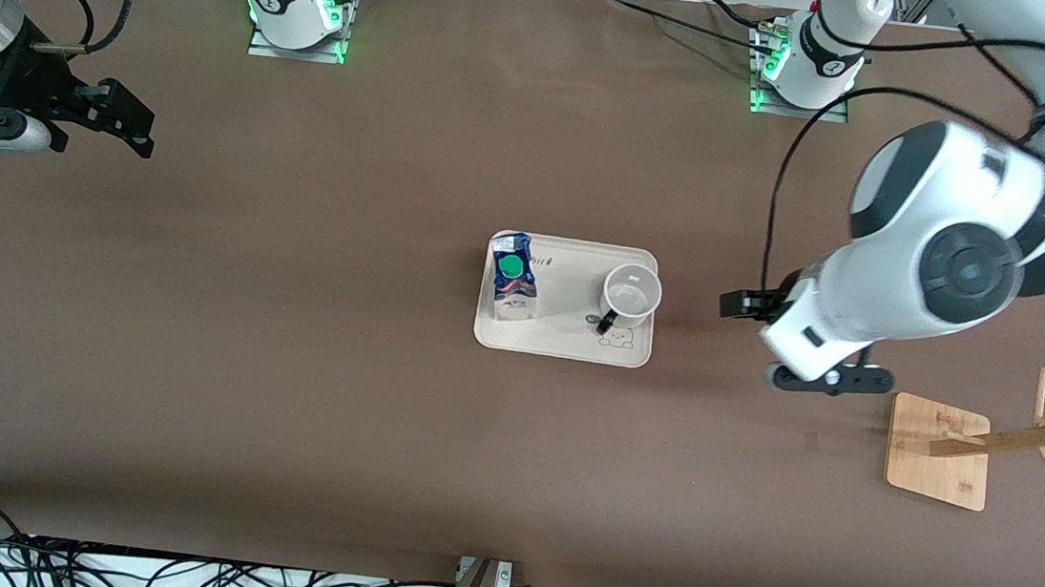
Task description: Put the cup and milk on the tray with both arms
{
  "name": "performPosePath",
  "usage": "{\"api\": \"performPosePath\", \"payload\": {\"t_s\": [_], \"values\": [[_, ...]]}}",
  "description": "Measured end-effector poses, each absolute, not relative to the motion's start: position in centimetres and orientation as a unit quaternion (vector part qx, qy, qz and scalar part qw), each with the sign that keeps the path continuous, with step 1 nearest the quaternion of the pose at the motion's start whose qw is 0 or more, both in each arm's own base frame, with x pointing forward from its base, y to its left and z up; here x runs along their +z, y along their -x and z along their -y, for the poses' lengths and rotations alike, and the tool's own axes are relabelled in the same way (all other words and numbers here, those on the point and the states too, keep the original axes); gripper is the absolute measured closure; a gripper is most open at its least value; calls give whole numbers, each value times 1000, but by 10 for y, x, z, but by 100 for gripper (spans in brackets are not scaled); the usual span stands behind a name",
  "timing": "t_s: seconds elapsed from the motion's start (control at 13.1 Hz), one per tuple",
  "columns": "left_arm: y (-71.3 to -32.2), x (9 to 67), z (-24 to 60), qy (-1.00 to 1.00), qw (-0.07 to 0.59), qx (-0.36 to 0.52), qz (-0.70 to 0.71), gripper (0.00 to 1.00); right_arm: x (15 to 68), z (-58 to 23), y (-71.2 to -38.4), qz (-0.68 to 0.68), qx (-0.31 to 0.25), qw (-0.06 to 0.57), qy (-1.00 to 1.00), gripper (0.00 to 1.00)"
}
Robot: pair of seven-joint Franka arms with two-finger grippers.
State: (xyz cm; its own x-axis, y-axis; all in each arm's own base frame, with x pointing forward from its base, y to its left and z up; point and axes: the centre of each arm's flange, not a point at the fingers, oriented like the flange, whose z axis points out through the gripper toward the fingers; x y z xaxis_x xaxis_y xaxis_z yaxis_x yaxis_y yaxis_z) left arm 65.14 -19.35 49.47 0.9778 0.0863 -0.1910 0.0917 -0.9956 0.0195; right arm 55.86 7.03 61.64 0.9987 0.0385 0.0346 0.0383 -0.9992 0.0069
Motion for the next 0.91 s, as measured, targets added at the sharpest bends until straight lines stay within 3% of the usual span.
{"api": "performPosePath", "payload": {"t_s": [0.3, 0.91], "values": [[-642, 533, 187, -997, 17, -67, -22, 0, 616, -70, -559, -19, 17, 3, -1000, 0], [-641, 556, 116, -997, 17, -75, 24, 0, 616, -70, -559, -19, 17, 3, -1000, 0]]}}
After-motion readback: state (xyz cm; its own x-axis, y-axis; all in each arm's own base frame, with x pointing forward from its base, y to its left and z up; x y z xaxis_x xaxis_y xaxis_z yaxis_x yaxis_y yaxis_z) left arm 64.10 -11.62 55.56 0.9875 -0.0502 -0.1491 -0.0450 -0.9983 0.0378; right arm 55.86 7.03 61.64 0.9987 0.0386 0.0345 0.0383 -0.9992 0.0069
